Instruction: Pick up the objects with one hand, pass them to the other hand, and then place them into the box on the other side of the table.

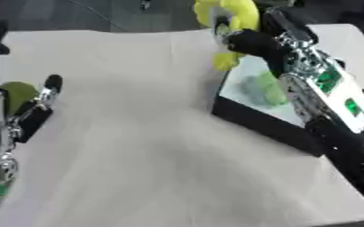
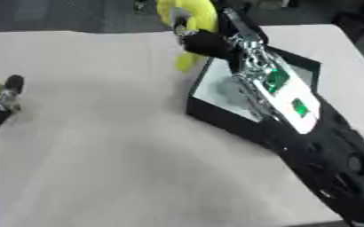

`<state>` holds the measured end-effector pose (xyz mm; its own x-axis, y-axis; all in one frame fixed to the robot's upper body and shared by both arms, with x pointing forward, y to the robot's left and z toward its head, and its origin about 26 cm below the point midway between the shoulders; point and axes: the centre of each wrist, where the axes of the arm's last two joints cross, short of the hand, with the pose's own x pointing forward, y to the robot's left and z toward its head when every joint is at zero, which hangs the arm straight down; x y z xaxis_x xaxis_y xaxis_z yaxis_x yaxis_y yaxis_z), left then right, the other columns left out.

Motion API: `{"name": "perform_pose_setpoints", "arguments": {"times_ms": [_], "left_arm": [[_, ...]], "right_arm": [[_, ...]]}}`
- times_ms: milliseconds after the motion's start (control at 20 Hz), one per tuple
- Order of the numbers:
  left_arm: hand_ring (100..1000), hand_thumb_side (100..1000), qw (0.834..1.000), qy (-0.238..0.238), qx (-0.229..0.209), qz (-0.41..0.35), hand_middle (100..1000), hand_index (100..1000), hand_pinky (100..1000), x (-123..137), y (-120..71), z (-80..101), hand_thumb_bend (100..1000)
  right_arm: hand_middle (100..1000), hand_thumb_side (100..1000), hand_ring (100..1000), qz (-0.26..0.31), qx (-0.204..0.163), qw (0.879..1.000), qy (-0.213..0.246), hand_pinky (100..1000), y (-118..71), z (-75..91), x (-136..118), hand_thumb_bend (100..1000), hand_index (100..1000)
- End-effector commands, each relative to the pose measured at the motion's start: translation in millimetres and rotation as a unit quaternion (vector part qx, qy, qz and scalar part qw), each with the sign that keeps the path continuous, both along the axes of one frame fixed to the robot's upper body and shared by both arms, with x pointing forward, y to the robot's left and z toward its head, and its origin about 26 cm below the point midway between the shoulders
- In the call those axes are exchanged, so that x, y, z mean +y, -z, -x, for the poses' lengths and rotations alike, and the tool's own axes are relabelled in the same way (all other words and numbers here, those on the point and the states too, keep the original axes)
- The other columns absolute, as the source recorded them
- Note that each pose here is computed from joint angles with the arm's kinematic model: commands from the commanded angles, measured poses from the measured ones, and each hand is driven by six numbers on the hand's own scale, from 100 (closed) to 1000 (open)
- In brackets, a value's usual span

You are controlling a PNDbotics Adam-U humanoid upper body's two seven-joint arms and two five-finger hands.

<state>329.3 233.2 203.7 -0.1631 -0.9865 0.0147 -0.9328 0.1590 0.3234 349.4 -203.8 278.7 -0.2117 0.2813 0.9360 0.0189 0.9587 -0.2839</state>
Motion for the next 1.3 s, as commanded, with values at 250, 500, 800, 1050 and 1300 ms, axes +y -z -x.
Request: {"name": "perform_pose_setpoints", "arguments": {"times_ms": [250, 500, 800, 1050, 1300], "left_arm": [[780, 143, 0.999, -0.012, -0.033, 0.026, 511, 871, 830, 15.8, -31.7, 13.0, 569], [766, 177, 0.999, 0.007, -0.018, 0.042, 487, 869, 817, 15.7, -36.8, 16.4, 527], [768, 155, 0.999, 0.015, -0.023, 0.038, 495, 881, 819, 13.3, -39.5, 18.3, 544], [765, 150, 0.999, 0.013, -0.026, 0.039, 489, 877, 819, 12.7, -39.1, 18.3, 531], [768, 132, 0.999, 0.009, -0.026, 0.044, 486, 875, 824, 12.3, -37.7, 18.3, 513]], "right_arm": [[507, 100, 650, 0.082, 0.087, 0.967, 0.225, 666, -11.4, 3.6, -58.2, 100, 532], [538, 105, 688, 0.112, 0.117, 0.957, 0.241, 701, -7.2, -3.9, -89.2, 137, 576], [664, 166, 787, 0.169, 0.139, 0.945, 0.242, 776, -0.3, -12.5, -109.5, 460, 718], [774, 130, 892, 0.224, 0.143, 0.934, 0.238, 851, -1.5, -15.8, -117.7, 474, 815], [800, 100, 911, 0.277, 0.161, 0.924, 0.209, 893, -4.3, -15.3, -119.2, 478, 862]]}}
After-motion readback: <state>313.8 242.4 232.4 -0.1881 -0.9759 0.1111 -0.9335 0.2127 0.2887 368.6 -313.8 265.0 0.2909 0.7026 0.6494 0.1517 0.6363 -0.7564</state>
